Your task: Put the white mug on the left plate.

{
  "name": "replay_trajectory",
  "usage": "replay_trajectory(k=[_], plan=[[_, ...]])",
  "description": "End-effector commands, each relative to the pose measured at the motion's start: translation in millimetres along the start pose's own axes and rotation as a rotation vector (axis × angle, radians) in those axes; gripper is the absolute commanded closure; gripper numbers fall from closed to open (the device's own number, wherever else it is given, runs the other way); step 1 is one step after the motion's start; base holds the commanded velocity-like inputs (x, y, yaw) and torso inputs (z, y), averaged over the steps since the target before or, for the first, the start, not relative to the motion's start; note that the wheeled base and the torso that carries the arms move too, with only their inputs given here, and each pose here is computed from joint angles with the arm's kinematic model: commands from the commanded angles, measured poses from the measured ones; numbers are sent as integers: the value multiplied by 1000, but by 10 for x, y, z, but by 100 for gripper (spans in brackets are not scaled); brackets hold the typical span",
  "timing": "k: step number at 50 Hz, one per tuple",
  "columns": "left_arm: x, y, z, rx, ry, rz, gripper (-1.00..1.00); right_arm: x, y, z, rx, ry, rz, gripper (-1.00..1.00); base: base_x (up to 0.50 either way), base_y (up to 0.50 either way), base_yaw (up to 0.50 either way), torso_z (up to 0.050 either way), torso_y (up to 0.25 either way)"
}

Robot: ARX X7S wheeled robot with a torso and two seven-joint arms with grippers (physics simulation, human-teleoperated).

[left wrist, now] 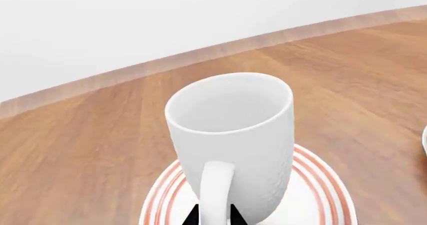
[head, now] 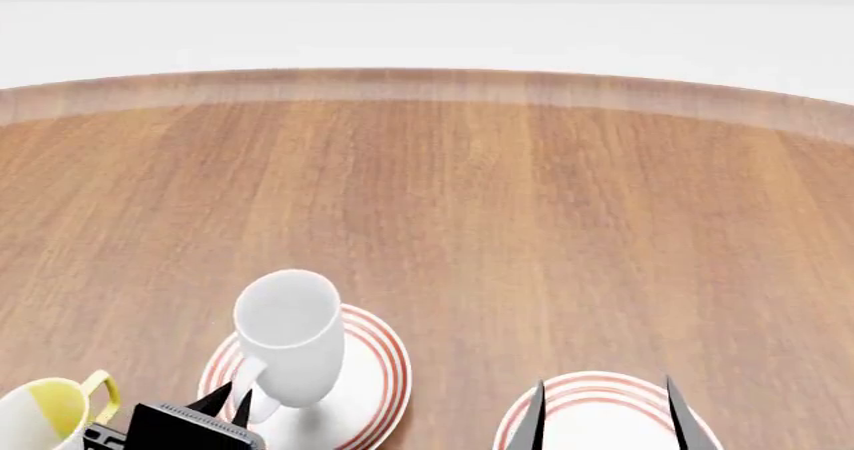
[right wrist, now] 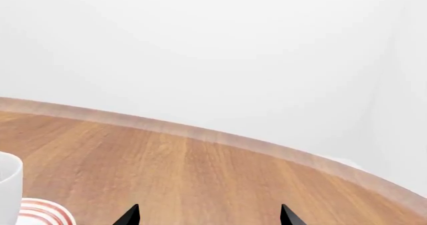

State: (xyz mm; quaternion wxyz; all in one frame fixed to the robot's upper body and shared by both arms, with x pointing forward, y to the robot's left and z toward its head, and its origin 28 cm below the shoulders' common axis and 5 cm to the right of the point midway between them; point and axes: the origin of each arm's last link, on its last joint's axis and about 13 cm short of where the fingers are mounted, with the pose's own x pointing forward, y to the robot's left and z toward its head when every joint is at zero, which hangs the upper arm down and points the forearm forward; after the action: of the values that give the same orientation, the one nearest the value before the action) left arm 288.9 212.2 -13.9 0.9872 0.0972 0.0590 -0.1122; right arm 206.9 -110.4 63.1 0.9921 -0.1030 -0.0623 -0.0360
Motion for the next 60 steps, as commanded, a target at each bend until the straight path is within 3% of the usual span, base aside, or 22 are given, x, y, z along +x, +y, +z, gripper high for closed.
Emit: replay_trajectory(k=[1,22,23,37,60], plan=[[68,-27,17,-37,3,6,100,-2,-7,11,1,-2,-2,-100,0,0,0,0,0],[148,-37,-24,-65,21,19,100,-1,-13,8,0,-3,-5,-100,0,0,0,0,0],[148,-37,-29,-62,22,26,-100,-3,-11,5,-2,-2,-3,-100,0,0,0,0,0],[117,-34,10,-60,9,25,-100,3,-12,4,-7,-3,-3,-100,0,0,0,0,0],[-88,-36,339,-64,-93,9,-100,34,6,20,-8,-7,-3,-100,0,0,0,0,0]])
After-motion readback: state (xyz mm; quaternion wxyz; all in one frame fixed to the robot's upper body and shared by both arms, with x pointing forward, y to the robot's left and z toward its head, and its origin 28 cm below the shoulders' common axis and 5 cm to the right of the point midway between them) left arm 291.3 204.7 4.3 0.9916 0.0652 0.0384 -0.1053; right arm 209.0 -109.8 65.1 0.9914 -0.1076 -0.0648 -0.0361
